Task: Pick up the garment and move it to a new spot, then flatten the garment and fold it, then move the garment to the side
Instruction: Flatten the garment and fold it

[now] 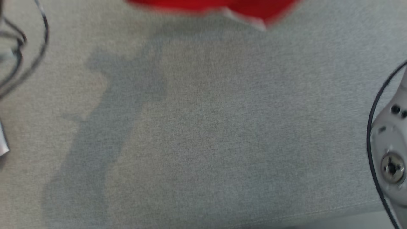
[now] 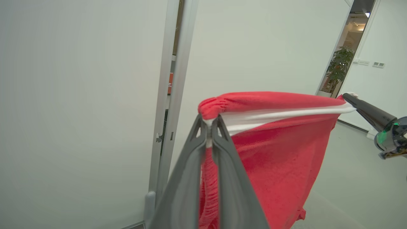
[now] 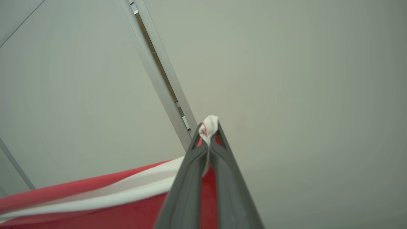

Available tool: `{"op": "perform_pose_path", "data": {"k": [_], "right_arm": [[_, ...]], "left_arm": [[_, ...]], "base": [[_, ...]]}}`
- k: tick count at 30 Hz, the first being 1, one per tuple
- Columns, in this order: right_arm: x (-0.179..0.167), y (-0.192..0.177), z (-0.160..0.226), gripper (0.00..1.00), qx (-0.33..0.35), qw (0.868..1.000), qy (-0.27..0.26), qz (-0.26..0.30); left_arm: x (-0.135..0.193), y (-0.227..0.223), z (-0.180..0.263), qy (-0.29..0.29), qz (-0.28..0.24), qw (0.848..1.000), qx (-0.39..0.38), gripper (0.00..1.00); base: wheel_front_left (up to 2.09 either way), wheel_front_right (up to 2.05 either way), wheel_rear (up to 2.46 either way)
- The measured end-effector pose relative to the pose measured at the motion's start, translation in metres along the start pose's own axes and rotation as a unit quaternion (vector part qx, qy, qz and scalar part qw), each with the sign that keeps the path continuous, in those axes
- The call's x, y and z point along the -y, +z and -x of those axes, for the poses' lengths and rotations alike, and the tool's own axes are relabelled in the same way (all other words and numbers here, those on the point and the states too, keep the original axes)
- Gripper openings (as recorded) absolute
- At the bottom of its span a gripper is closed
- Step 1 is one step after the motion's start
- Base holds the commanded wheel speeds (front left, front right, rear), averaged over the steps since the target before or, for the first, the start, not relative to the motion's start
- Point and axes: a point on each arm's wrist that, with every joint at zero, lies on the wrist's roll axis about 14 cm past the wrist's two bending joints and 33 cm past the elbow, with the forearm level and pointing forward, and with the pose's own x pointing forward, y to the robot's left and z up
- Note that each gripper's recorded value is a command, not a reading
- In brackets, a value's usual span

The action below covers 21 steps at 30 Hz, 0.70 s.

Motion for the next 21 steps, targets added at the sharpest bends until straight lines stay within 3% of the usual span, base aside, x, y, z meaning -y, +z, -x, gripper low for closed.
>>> {"op": "perform_pose_path", "data": {"k": [3, 4, 9, 14, 21], "right_arm": [[0.001, -0.016, -0.036, 0.00, 0.030, 0.999, 0.005, -0.029], [0.011, -0.075, -0.059, 0.00, 0.022, 0.999, -0.002, -0.042], [0.053, -0.200, -0.024, 0.00, -0.075, 0.995, -0.051, -0.050], [0.085, -0.263, 0.048, 0.00, -0.142, 0.983, -0.100, -0.055], [0.110, -0.265, 0.149, 0.00, -0.171, 0.971, -0.149, -0.080]], "left_arm": [[-0.027, 0.013, -0.031, 0.017, -0.022, 0.998, 0.062, 0.00], [-0.066, -0.017, -0.051, 0.039, -0.046, 0.994, 0.086, 0.00], [-0.102, -0.134, -0.034, 0.071, -0.008, 0.997, 0.013, 0.00], [-0.082, -0.239, 0.025, 0.078, 0.056, 0.992, -0.087, 0.00], [-0.014, -0.287, 0.110, 0.060, 0.134, 0.977, -0.153, 0.00]], "base": [[0.00, 0.00, 0.00], [0.00, 0.00, 0.00], [0.00, 0.00, 0.00], [0.00, 0.00, 0.00], [0.00, 0.00, 0.00]]}}
